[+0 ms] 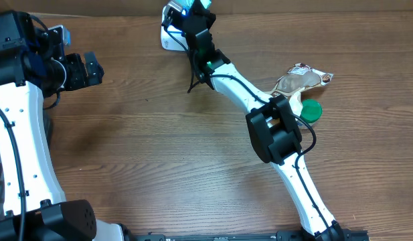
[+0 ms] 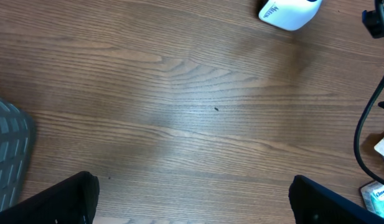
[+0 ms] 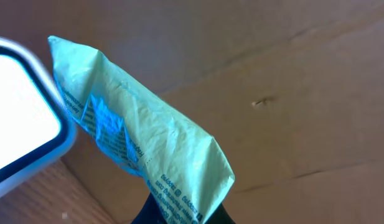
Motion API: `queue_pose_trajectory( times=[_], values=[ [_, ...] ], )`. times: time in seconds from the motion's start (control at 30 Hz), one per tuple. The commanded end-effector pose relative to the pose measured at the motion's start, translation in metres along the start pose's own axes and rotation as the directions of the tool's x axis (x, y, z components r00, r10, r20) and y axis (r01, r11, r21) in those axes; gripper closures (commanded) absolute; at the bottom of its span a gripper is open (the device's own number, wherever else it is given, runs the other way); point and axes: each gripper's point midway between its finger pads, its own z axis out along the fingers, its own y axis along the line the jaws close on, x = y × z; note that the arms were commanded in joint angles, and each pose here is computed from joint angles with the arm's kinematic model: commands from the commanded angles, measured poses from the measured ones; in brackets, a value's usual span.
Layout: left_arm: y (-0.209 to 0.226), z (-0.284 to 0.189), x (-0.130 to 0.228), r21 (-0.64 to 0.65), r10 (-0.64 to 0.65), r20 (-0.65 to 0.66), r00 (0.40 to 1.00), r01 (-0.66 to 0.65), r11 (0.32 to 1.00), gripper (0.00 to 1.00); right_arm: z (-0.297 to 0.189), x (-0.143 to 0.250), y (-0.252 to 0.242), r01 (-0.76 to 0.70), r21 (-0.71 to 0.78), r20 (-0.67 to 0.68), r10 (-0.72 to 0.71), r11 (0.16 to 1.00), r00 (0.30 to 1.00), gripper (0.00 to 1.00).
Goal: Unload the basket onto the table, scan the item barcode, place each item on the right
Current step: 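Hold the wipes pack against the scanner face with the right gripper, then carry the wipes pack right and lower it beside the Kleenex pack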
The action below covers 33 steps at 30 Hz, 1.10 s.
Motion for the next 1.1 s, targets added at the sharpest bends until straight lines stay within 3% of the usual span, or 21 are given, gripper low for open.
queue_pose_trajectory(
  times=[0.0, 0.17, 0.4, 0.57, 0.7, 0.83, 0.93, 1.07],
  values=[
    [0.0, -0.004, -0.006, -0.002, -0.014, 0.02, 1.0, 0.014, 1.0, 0.01, -0.008, -0.017, -0.032, 0.023, 0.093, 0.001, -0.023, 0.995, 1.0, 0.95],
    [0.0, -0.004, -0.006, -0.002, -0.014, 0.02, 1.0, 0.014, 1.0, 0.0, -0.022, -0.04, -0.056, -0.01, 0.149, 0.033, 0.005, 0.989, 0.999, 0.95],
    [0.0, -0.004, -0.006, -0.002, -0.014, 0.02, 1.0, 0.014, 1.0, 0.0, -0.06, -0.082, -0.108, -0.338, 0.091, 0.105, 0.329, 0.937, 0.939, 0.96],
    [0.0, -0.004, -0.006, -0.002, -0.014, 0.02, 1.0, 0.014, 1.0, 0.0, -0.091, -0.091, -0.136, -0.492, -0.021, 0.048, 0.492, 0.87, 0.869, 0.96],
    [0.0, -0.004, -0.006, -0.002, -0.014, 0.02, 1.0, 0.014, 1.0, 0.0, -0.137, -0.095, -0.133, -0.637, -0.273, -0.099, 0.638, 0.721, 0.764, 0.96],
    [0.0, -0.004, -0.006, -0.002, -0.014, 0.02, 1.0, 0.014, 1.0, 0.0, -0.187, -0.078, -0.129, -0.742, -0.389, -0.321, 0.674, 0.546, 0.665, 0.96],
    [0.0, -0.004, -0.006, -0.002, -0.014, 0.02, 1.0, 0.014, 1.0, 0.0, -0.221, -0.037, -0.127, -0.816, -0.322, -0.521, 0.63, 0.48, 0.577, 0.96],
    [0.0, -0.004, -0.006, -0.002, -0.014, 0.02, 1.0, 0.014, 1.0, 0.0, -0.268, 0.038, -0.113, -0.882, -0.111, -0.788, 0.5, 0.458, 0.359, 0.96]
  ],
)
